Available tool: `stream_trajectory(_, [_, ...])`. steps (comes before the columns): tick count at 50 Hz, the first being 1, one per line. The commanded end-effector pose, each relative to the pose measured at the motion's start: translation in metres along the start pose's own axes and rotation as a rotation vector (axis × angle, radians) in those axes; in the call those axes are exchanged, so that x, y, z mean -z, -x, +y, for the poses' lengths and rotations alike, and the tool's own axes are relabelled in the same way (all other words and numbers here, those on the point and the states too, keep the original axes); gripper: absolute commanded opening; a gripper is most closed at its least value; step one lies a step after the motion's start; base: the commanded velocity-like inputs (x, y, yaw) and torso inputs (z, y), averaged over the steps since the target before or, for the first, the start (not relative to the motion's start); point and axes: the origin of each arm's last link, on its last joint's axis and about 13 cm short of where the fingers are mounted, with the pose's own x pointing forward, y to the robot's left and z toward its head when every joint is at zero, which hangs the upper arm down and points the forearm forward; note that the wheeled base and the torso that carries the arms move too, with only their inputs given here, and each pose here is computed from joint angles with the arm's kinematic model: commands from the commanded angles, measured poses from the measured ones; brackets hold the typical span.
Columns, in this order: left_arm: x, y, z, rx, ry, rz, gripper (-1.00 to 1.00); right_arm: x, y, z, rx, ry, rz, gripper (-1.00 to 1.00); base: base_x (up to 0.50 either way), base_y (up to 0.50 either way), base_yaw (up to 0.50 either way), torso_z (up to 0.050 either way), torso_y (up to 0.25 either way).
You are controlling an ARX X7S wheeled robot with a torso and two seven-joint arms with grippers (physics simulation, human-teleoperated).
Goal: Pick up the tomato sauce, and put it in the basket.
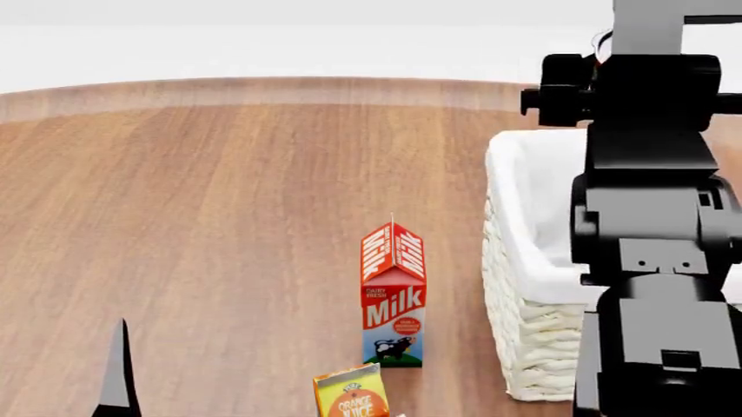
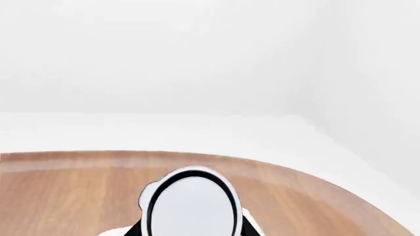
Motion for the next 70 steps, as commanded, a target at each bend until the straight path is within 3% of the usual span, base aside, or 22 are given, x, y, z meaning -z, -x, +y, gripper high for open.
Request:
stream_trajectory(1, [0.001,0.000,-0.001,0.003,-0.001,0.002,1.00,0.023,0.002,0.001,-0.002,0.044,0.097,-1.00,0.00,0.00,0.00,0.000,0.000])
stream_trajectory(28, [0.003,0.000,-0.002,0.010,-0.001,0.009,1.00,0.071,0.008,0.007,0.001,-0.013,0.210,-1.00,0.00,0.00,0.00,0.000,0.000])
stream_trajectory(66, [0.005,0.000,-0.004,0.020,0.000,0.018,1.00,0.092,0.011,0.002,0.001,-0.030,0.253,-1.00,0.00,0.00,0.00,0.000,0.001])
stream_trajectory(67, [0.005,0.000,-0.004,0.021,0.001,0.017,1.00,0.092,0.011,0.001,0.004,-0.032,0.253,1.00,0.00,0.00,0.00,0.000,0.000])
stream_trajectory(70, [0.006,0.000,-0.004,0.020,0.000,0.020,1.00,0.093,0.011,0.001,0.007,-0.032,0.253,1.00,0.00,0.00,0.00,0.000,0.000])
